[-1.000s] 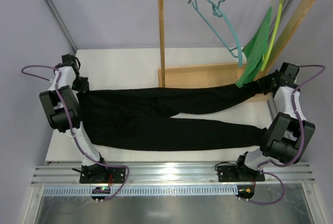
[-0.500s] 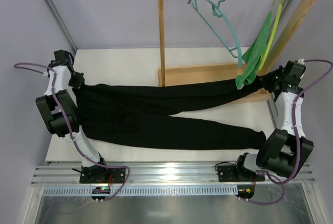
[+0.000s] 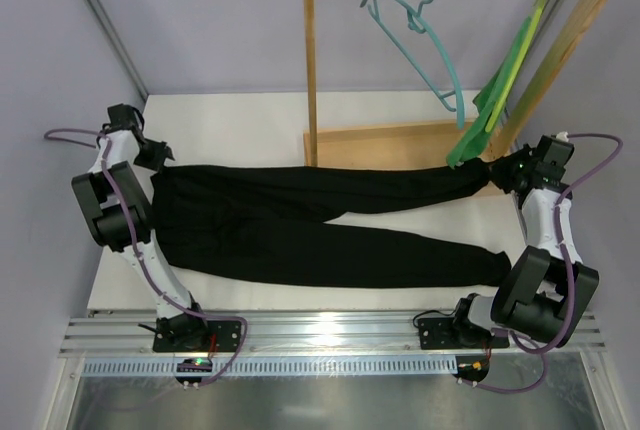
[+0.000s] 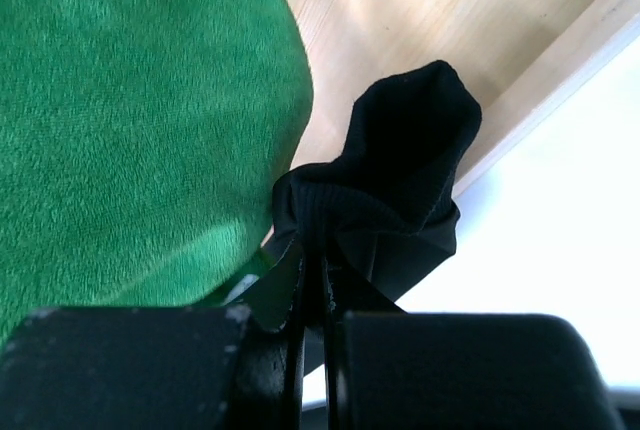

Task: Place the trousers on the hanger
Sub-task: Fold the trousers

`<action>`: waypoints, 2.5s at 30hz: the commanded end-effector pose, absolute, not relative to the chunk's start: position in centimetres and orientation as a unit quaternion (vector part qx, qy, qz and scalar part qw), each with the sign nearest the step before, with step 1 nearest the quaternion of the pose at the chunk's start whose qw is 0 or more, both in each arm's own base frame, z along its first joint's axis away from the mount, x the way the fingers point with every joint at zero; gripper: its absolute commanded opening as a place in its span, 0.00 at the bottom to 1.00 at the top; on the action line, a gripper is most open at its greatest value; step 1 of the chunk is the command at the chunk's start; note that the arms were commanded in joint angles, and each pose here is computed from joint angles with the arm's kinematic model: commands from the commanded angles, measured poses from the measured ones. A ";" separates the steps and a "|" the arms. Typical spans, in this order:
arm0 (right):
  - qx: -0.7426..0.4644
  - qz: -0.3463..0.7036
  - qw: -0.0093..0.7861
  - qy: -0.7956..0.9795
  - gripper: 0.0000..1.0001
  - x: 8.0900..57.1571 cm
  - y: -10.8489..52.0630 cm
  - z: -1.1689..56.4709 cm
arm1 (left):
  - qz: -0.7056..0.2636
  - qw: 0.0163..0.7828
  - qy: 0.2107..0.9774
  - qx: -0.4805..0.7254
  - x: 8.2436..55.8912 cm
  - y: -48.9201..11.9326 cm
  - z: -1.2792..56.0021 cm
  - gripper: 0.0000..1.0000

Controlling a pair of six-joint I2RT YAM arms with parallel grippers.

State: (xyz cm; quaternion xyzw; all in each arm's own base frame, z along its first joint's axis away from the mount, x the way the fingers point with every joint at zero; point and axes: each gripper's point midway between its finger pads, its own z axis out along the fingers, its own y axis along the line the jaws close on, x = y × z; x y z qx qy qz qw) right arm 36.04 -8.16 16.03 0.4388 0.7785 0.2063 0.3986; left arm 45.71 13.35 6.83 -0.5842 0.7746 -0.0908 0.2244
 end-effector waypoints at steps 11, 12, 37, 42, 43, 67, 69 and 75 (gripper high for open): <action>0.411 0.219 0.437 0.769 0.04 37.6 -8.6 18.0 | 0.041 0.231 0.740 -0.631 43.8 17.1 8.9 0.50; 0.411 0.217 0.438 0.769 0.04 37.5 -8.7 18.0 | 0.047 0.229 0.734 -0.638 43.8 17.4 9.1 0.47; 0.370 0.234 0.501 0.747 0.04 39.2 -9.6 24.8 | -0.050 0.255 0.749 -0.610 47.2 15.7 11.7 0.00; 0.399 0.204 0.512 0.733 0.04 36.7 -11.0 25.4 | -0.066 0.254 0.751 -0.605 46.0 15.3 13.0 0.00; 0.408 0.195 0.508 0.733 0.04 36.1 -11.5 25.0 | -0.067 0.246 0.753 -0.607 45.5 15.2 12.5 0.00; 0.542 0.123 0.410 0.723 0.04 25.0 -14.0 17.0 | -0.108 0.290 0.753 -0.580 39.9 15.1 17.0 0.00; 0.562 0.098 0.390 0.723 0.04 23.5 -14.5 16.0 | -0.093 0.294 0.753 -0.581 38.6 15.7 17.2 0.00; 0.588 0.056 0.373 0.716 0.04 21.1 -15.1 15.0 | -0.081 0.295 0.753 -0.583 36.2 16.7 17.6 0.00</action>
